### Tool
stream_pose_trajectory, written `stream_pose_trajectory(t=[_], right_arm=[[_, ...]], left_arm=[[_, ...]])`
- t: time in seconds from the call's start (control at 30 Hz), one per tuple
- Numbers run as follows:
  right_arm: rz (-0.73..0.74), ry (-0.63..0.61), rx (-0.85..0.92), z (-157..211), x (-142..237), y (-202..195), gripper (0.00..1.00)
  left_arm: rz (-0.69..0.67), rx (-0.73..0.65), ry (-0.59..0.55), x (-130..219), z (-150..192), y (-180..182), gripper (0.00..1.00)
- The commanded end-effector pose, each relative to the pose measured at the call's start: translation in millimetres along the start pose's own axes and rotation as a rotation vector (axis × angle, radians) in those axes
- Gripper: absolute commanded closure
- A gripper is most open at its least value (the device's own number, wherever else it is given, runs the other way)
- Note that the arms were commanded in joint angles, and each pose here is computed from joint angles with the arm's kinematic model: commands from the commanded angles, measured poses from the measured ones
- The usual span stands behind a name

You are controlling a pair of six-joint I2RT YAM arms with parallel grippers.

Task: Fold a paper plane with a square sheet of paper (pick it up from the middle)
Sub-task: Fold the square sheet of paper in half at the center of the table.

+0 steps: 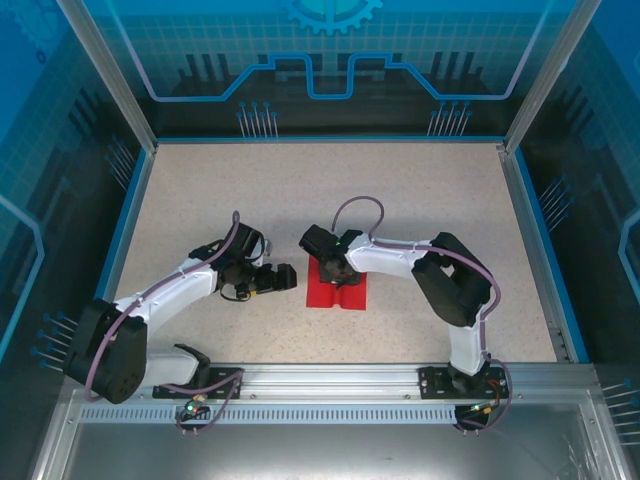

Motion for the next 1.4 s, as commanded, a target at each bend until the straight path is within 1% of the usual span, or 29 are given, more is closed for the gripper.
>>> stream_pose_trajectory(t=[0.0, 0.17, 0.27, 0.37, 0.47, 0.6, 0.73, 0.87, 1.03, 1.13, 1.23, 1.37], right_arm=[[-0.030, -0.043, 0.001, -5, 16, -3, 0.58], [-0.077, -0.056, 0.004, -5, 24, -3, 0.65], [-0.101, -0.051, 0.009, -5, 29, -1, 0.66], [-0.145, -0.067, 0.022, -7, 42, 5, 0.67], [-0.241, -0.053, 0.021, -9, 55, 13, 0.67], [-0.418, -0.034, 0.022, -11, 80, 23, 0.68], [-0.575, 0.001, -0.024, -15, 94, 20, 0.68], [-0.702, 0.070, -0.088, -15, 85, 8, 0.69], [-0.761, 0.153, -0.124, -8, 56, -9, 0.69], [-0.768, 0.187, -0.138, -8, 42, -21, 0.69], [-0.760, 0.204, -0.135, -7, 33, -35, 0.68], [-0.751, 0.232, -0.092, -6, 25, -44, 0.66]], left_arm=[[0.011, 0.003, -0.004, 6, 0, -1, 0.01], [0.010, 0.006, -0.008, 7, 0, -2, 0.01], [0.008, 0.002, -0.012, 9, -1, -3, 0.01], [-0.002, -0.002, -0.025, 15, -2, -4, 0.01], [-0.018, -0.005, -0.044, 23, -3, -5, 0.01], [-0.048, -0.009, -0.087, 44, -3, -7, 0.01], [-0.050, -0.002, -0.144, 69, -4, -10, 0.01], [-0.011, 0.000, -0.174, 81, -7, -16, 0.01], [0.082, 0.025, -0.167, 70, -17, -22, 0.01], [0.143, 0.040, -0.165, 61, -25, -26, 0.03], [0.157, 0.047, -0.166, 51, -32, -29, 0.07], [0.190, 0.039, -0.162, 36, -41, -41, 0.08]])
Point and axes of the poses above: each hand's point on the last joint's axis, 136 mm out from that joint toward the fingers, its own x axis back along the fingers, its own y axis along the line the jaws close on, z = x × y, the point moved 9 cm from there along x, back along the fingers, and after that the axes turned 14 degrees about -x, right-handed, at the moved point
